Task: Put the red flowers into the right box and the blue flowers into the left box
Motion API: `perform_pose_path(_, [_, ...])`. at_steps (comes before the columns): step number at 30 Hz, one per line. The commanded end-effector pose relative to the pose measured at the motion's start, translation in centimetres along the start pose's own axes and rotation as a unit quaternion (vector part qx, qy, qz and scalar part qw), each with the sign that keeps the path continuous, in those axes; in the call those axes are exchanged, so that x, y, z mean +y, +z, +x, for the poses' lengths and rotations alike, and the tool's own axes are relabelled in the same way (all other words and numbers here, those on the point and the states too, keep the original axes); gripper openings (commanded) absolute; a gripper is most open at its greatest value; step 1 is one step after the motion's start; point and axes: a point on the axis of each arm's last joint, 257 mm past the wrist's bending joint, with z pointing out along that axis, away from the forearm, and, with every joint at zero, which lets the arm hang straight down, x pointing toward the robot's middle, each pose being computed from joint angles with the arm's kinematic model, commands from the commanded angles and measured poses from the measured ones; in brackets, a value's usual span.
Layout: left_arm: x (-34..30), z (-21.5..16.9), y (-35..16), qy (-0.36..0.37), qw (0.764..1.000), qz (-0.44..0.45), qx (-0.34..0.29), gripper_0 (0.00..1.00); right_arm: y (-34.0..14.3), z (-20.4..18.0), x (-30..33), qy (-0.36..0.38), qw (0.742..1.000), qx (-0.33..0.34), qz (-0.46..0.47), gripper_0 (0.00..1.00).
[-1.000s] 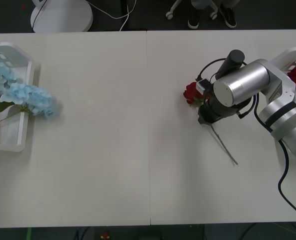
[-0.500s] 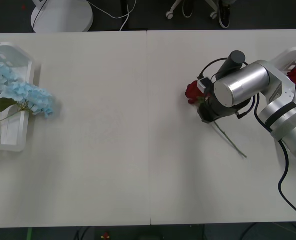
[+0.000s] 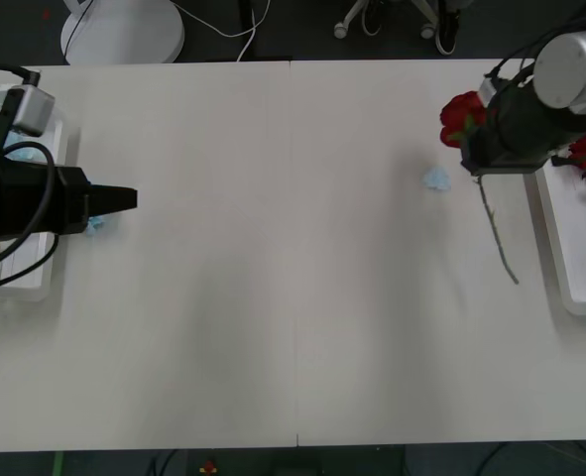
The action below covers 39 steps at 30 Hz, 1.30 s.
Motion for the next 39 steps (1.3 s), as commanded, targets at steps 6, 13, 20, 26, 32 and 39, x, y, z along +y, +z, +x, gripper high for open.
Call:
perform_pose_path(6, [-6.5, 0.5, 6.1, 0.031, 0.996, 0.049, -0.073, 1.0, -11.0, -4.2, -17.6, 0.025, 0.986, -0.069, 0.15, 0.0])
perform_pose_path(13, [-6.6, 0.0, 5.7, 0.093, 0.99, 0.061, -0.092, 1.0, -9.8, -2.1, -26.5, 0.022, 0.973, -0.054, 0.223, 0.0])
perform_pose_path(20, [-5.0, 1.7, 5.8, 0.133, 0.984, 0.09, -0.071, 0.99, -6.3, 0.2, -31.5, 0.028, 0.964, -0.059, 0.259, 0.0])
perform_pose_path(26, [-4.6, 1.0, 5.5, 0.163, 0.977, 0.103, -0.088, 1.0, -4.1, 2.1, -32.6, 0.021, 0.96, -0.058, 0.275, 0.0])
perform_pose_path(32, [-4.4, 0.6, 5.2, 0.166, 0.976, 0.106, -0.095, 1.0, -2.5, 3.0, -32.4, 0.03, 0.963, -0.068, 0.26, 0.36])
perform_pose_path(39, [-3.9, 0.3, 5.0, 0.167, 0.976, 0.1, -0.098, 1.0, -2.6, 2.8, -31.8, 0.062, 0.969, -0.082, 0.225, 0.88])
